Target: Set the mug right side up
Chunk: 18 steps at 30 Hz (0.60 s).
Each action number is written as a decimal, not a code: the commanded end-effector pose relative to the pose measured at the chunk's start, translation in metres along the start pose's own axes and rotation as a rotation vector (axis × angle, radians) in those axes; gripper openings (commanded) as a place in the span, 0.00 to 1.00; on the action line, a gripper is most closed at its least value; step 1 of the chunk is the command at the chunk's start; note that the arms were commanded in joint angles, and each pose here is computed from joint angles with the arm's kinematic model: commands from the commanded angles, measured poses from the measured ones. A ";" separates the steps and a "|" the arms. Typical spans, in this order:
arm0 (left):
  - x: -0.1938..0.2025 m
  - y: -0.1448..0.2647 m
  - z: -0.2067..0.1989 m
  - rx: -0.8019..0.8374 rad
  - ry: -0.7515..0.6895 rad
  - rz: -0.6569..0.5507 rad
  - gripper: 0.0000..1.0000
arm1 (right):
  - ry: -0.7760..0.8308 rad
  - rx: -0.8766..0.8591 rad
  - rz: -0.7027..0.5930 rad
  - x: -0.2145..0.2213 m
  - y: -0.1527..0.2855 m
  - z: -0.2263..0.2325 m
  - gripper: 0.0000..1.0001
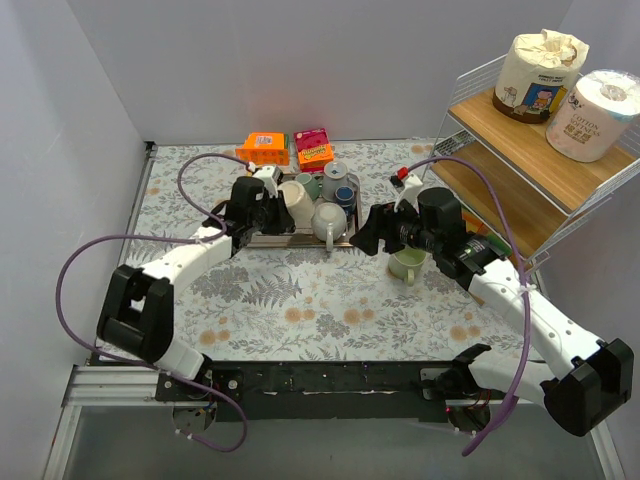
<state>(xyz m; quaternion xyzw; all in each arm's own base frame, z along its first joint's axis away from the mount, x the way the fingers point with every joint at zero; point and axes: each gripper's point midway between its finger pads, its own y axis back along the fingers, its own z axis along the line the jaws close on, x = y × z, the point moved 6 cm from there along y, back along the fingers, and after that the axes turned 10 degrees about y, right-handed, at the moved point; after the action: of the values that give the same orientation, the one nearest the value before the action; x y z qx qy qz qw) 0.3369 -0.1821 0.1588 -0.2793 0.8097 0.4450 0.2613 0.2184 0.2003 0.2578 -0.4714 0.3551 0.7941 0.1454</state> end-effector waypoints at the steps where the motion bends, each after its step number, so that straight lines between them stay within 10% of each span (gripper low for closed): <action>1: -0.047 0.062 -0.061 0.277 0.064 -0.159 0.00 | -0.011 -0.178 -0.101 -0.016 -0.002 0.021 0.79; 18: -0.090 0.229 -0.149 0.808 0.121 -0.352 0.00 | -0.049 -0.623 -0.483 -0.086 0.009 0.095 0.76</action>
<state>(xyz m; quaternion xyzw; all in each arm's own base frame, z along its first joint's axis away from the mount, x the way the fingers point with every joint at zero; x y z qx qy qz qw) 0.2421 -0.1883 0.3642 -0.3296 0.8781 0.1168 0.3265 0.1992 0.2589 0.3156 -0.5084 0.0740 0.8419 0.1652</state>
